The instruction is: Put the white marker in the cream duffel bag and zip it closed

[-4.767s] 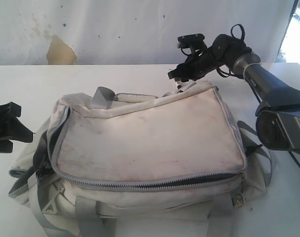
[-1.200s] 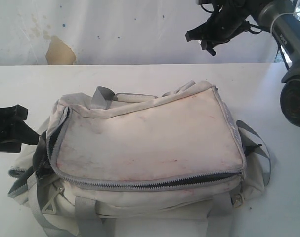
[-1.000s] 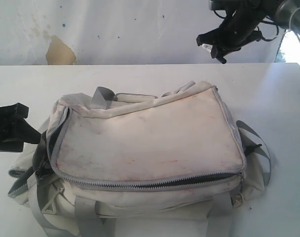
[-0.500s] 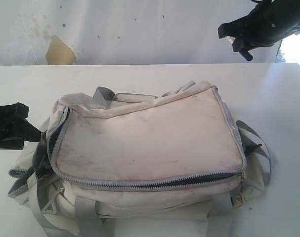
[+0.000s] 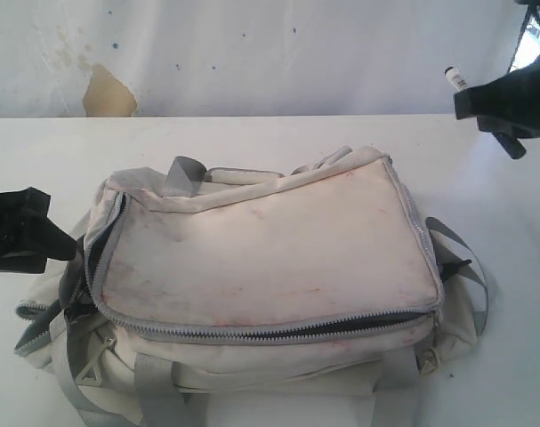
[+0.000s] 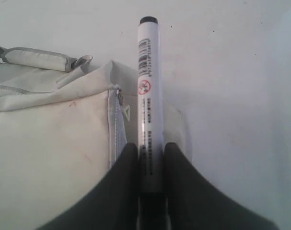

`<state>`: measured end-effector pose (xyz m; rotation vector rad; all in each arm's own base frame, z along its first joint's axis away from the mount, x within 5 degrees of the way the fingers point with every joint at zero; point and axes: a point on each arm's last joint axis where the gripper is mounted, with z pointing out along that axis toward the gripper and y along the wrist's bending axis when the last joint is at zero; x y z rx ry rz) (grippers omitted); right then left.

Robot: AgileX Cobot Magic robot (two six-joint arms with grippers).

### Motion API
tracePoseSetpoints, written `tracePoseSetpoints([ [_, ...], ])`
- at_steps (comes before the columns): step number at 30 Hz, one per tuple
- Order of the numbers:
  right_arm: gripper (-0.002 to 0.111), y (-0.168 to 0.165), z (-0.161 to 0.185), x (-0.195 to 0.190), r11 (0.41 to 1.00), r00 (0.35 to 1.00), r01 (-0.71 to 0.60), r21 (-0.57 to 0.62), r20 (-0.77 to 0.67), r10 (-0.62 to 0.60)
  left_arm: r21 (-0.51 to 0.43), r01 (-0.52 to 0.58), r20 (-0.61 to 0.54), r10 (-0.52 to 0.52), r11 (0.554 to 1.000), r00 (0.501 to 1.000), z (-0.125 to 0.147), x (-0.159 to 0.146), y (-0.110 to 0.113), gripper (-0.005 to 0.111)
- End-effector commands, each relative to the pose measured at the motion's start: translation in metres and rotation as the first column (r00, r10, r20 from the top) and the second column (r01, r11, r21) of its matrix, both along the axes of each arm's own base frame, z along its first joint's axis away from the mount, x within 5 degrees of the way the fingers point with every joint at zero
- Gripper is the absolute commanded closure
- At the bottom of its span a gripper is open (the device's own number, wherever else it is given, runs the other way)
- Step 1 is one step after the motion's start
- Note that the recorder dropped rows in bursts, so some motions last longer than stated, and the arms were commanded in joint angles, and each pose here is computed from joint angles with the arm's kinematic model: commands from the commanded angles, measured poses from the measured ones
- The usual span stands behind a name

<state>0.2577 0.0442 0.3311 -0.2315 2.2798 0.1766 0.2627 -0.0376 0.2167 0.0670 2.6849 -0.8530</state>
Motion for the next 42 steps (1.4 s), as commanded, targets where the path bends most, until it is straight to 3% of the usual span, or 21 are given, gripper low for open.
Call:
tracePoseSetpoints([
  [1, 0.108, -0.005, 0.000, -0.033, 1.000, 0.999, 0.001, 0.002, 0.050, -0.001, -0.042, 0.033, 0.009, -0.033, 0.999, 0.999, 0.014, -0.009, -0.005, 0.057],
  [7, 0.108, -0.010, -0.012, -0.066, 1.000, 0.998, 0.002, 0.003, 0.061, -0.002, -0.185, 0.077, -0.051, -0.088, 0.980, 0.995, 0.027, -0.022, -0.016, 0.057],
  [9, 0.108, -0.011, -0.018, -0.074, 1.000, 0.998, 0.002, 0.002, 0.056, -0.002, -0.214, 0.038, -0.100, -0.060, 0.976, 0.993, 0.027, -0.023, -0.017, 0.057],
  [16, 0.108, -0.012, -0.035, -0.086, 1.000, 1.000, 0.006, 0.006, 0.023, -0.006, -0.266, -0.015, -0.221, -0.046, 0.964, 0.974, 0.011, -0.038, -0.024, 0.057],
  [22, 0.108, -0.012, -0.043, -0.087, 1.000, 1.000, 0.008, 0.005, 0.004, -0.008, -0.369, -0.027, -0.231, -0.063, 0.929, 0.971, 0.005, -0.046, -0.044, 0.057],
  [29, 0.108, -0.012, -0.044, -0.087, 1.000, 1.000, 0.010, 0.015, 0.002, -0.010, -0.329, -0.085, -0.250, 0.000, 0.941, 0.968, -0.006, -0.047, -0.044, 0.057],
  [35, 0.108, -0.012, -0.043, -0.087, 1.000, 1.000, 0.011, 0.020, 0.004, -0.011, -0.412, -0.119, -0.208, 0.034, 0.903, 0.977, 0.001, -0.041, -0.047, 0.057],
  [42, 0.108, -0.012, -0.043, -0.087, 1.000, 1.000, 0.012, 0.021, 0.005, -0.012, -0.335, -0.169, -0.199, 0.106, 0.927, 0.974, -0.005, -0.036, -0.042, 0.061],
])
